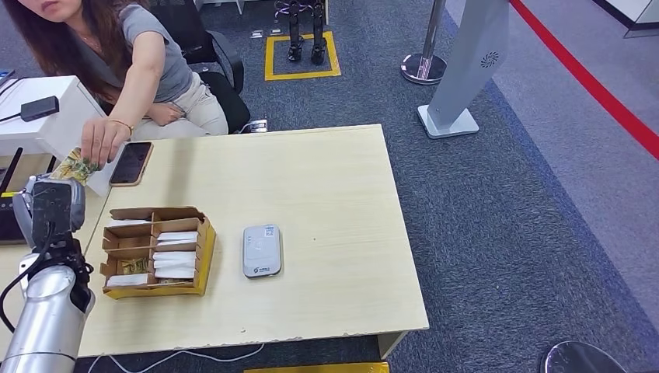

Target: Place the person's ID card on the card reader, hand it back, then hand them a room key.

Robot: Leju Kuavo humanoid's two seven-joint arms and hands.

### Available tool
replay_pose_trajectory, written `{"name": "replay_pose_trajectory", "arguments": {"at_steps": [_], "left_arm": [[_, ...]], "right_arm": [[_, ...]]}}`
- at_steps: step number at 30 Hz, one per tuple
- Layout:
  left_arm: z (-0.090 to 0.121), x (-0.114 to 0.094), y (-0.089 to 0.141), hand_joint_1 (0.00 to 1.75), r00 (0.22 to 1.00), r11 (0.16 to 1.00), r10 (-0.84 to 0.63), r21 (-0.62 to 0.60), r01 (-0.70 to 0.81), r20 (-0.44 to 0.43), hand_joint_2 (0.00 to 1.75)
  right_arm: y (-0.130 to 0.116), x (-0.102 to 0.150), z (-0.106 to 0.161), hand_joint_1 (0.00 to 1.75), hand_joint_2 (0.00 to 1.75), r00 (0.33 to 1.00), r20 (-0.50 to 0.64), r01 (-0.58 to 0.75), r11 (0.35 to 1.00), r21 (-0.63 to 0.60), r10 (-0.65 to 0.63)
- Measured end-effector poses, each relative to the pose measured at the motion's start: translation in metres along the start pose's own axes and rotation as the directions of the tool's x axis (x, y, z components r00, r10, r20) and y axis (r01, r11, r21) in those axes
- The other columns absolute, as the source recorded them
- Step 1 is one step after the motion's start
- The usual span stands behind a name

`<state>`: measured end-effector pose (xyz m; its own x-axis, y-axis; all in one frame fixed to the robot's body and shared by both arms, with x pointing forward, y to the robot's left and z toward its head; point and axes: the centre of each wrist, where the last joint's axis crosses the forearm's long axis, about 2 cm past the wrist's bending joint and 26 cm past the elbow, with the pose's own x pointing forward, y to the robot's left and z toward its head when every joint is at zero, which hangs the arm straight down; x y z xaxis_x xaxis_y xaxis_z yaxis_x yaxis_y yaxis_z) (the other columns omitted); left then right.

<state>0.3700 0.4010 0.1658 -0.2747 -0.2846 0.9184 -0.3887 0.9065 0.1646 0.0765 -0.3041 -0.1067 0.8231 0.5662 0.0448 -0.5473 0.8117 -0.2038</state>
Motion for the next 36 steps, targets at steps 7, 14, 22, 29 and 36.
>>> {"name": "replay_pose_trajectory", "arguments": {"at_steps": [7, 14, 22, 29, 36], "left_arm": [[0.010, -0.004, 0.003, 0.00, 0.999, 0.999, -0.041, 0.018, 0.041, 0.017, 1.75], [0.042, 0.006, 0.012, 0.00, 0.981, 0.989, -0.149, 0.045, 0.145, 0.127, 1.75], [0.081, 0.033, 0.027, 0.00, 0.939, 0.974, -0.228, 0.071, 0.217, 0.259, 1.75], [0.131, 0.054, 0.052, 0.00, 0.789, 0.837, -0.532, 0.053, 0.544, 0.308, 1.75], [0.176, 0.073, 0.077, 0.00, 0.504, 0.515, -0.828, -0.021, 0.857, 0.246, 1.75]], "right_arm": [[0.001, -0.002, 0.000, 0.00, 0.00, 1.000, -0.002, 0.005, 1.000, -0.004, -0.005], [0.010, -0.015, 0.000, 0.00, 0.00, 1.000, -0.014, 0.024, 1.000, -0.001, -0.024], [0.014, -0.021, 0.000, 0.00, 0.00, 0.999, -0.023, 0.045, 0.999, 0.004, -0.045], [0.017, -0.027, 0.000, 0.00, 0.00, 0.993, -0.048, 0.107, 0.994, 0.011, -0.106], [0.022, -0.030, 0.001, 0.00, 0.00, 0.985, -0.074, 0.156, 0.988, 0.018, -0.154]]}}
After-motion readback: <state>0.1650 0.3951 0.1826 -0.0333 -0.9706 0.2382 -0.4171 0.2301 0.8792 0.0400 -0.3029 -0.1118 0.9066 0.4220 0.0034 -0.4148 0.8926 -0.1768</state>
